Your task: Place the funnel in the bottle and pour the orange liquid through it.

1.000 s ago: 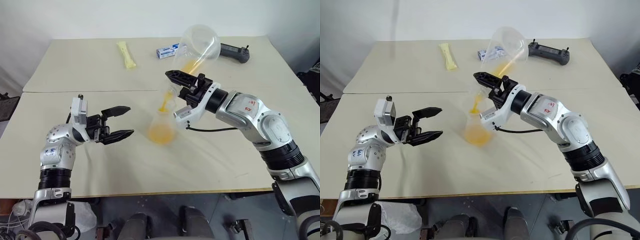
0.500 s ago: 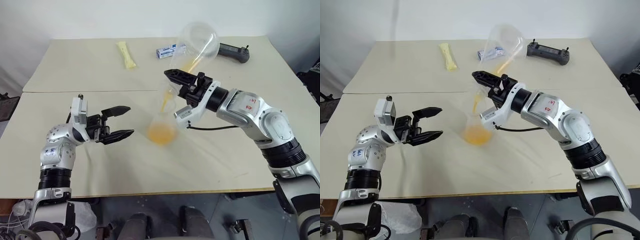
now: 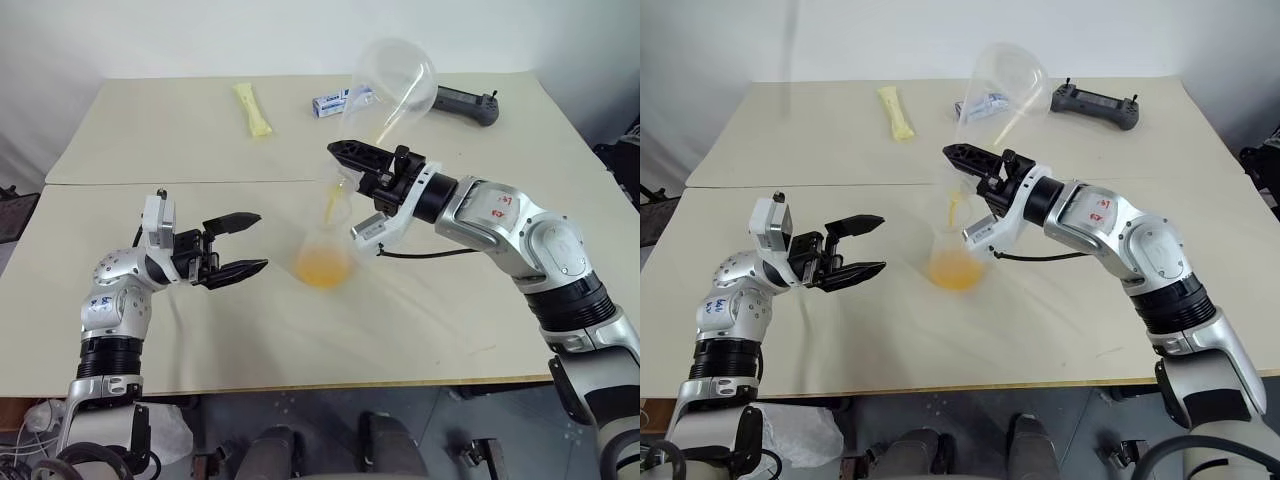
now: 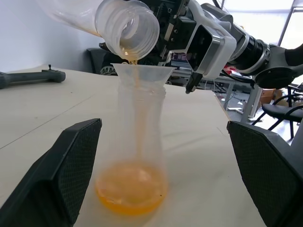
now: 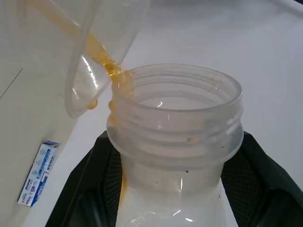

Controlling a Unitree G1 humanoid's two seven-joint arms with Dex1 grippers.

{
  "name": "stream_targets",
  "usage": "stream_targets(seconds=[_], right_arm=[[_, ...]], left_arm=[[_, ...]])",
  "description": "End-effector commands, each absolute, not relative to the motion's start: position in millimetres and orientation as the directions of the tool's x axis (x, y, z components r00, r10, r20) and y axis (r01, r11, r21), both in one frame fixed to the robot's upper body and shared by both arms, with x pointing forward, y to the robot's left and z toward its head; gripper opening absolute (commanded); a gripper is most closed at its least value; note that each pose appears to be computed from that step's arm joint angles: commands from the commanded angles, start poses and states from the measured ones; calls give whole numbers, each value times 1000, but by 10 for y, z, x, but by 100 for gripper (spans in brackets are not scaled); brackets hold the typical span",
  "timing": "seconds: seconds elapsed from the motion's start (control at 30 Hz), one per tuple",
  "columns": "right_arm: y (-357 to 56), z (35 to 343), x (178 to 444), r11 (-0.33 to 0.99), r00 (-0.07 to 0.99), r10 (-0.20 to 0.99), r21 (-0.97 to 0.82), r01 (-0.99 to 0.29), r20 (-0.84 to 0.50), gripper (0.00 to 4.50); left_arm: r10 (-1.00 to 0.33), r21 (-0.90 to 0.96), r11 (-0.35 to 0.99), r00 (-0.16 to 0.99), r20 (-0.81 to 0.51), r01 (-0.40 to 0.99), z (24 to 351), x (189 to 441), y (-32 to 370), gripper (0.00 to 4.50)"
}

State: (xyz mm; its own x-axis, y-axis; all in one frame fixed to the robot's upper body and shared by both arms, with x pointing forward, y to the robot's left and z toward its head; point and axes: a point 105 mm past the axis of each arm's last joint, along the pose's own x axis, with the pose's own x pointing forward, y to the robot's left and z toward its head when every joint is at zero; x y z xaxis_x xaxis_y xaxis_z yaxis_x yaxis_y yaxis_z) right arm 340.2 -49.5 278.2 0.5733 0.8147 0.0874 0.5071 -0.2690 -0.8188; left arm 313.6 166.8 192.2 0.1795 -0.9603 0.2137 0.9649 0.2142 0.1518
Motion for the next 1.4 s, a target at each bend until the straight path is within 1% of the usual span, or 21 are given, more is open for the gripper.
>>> stream_targets(seconds=[0.03,0.43,0.63,0.73,0.9,1.0,1.1,1.2,1.27,1.33,1.4], right_arm=[[-495,2965,3341,-243,544,827,-785,569,139,245],[-478,2991,3336,-261,525,841,-751,606,132,245],[-456,2980,3319,-253,517,846,-756,603,129,245],[-445,2982,3312,-225,517,844,-780,584,143,245],[-449,3026,3325,-134,535,822,-846,516,196,245],[-483,2976,3300,-82,556,806,-894,441,201,245],[-498,2998,3258,4,561,794,-924,382,235,245],[-599,3147,3265,215,605,723,-941,262,334,245],[-751,3233,3324,393,669,636,-907,148,384,245],[-898,3224,3395,530,736,567,-848,18,370,245],[-1057,3205,3449,656,777,518,-750,-91,358,245]], left_arm=[[-961,189,205,161,223,960,2016,3131,1652,450],[-963,195,196,151,225,961,2022,3122,1637,450],[-964,196,193,148,221,961,2020,3118,1646,450],[-964,200,194,150,218,960,2026,3123,1651,450],[-967,222,212,172,188,952,2030,3171,1663,450],[-969,225,210,171,181,951,2059,3187,1678,450],[-969,228,213,176,171,950,2073,3198,1699,450],[-969,222,230,201,146,947,2066,3238,1715,450],[-968,217,237,210,137,947,2068,3258,1720,450],[-967,207,243,220,124,948,2059,3272,1722,450],[-966,197,253,235,112,947,2045,3293,1722,450]])
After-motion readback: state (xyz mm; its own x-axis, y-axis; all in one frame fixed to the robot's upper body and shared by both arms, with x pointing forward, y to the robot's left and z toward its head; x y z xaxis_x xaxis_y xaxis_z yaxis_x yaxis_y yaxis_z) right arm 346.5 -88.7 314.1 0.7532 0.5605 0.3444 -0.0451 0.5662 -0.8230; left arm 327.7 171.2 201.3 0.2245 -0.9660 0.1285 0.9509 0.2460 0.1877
